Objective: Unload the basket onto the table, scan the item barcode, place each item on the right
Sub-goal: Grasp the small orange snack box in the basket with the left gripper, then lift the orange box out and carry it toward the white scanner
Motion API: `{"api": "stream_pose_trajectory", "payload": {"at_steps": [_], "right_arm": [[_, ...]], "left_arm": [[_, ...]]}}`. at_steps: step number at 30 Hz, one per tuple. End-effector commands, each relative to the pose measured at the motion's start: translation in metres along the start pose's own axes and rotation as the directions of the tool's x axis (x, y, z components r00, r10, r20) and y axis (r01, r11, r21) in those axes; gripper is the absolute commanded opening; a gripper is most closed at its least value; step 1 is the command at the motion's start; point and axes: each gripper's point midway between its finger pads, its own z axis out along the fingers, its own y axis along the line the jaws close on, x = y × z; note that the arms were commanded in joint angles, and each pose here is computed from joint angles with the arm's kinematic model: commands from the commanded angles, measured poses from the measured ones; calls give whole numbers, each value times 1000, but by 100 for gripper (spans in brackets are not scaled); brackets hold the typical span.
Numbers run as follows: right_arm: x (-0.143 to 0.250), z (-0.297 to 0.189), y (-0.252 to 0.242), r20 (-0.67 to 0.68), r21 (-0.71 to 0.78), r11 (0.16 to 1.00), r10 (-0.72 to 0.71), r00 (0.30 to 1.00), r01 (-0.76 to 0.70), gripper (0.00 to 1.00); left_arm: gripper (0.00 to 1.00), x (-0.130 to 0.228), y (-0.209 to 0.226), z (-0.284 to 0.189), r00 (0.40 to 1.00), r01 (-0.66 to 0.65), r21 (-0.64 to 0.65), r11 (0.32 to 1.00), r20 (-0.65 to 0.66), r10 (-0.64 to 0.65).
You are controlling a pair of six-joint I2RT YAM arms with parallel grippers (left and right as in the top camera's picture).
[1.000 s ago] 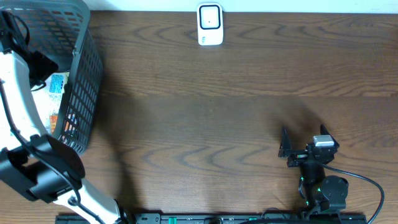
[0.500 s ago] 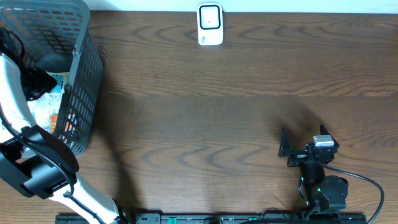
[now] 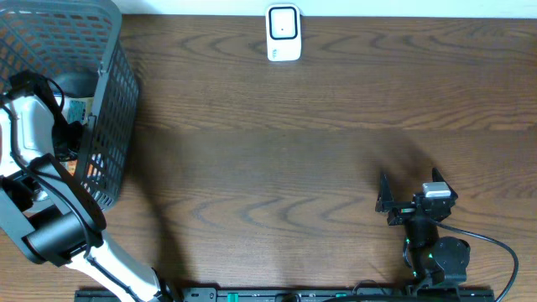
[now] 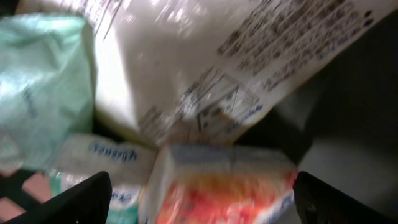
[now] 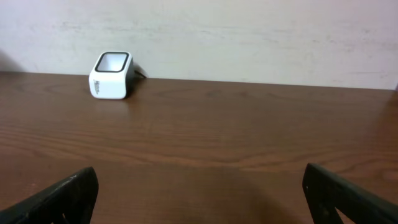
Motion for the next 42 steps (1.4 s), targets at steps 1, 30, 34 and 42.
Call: {"api": "stream_pose_trajectory", "payload": {"at_steps": [1,30,34,42], "right_arm": [[0,0,-1,0,5,1000,0,1000,0,99],[0,0,-1,0,5,1000,0,1000,0,99],[0,0,-1,0,5,1000,0,1000,0,99],[1,0,-1,0,5,1000,0,1000,0,99]], "left_arm": [[91,-3,-2,7,999,-44,10,999,12,44],[8,6,-12,20,998,-52,55,997,-27,54],[7,5,-11,17,998,-51,55,997,-20,52],[7,-13,-4,-37,992,-22,73,997,128,13]]}}
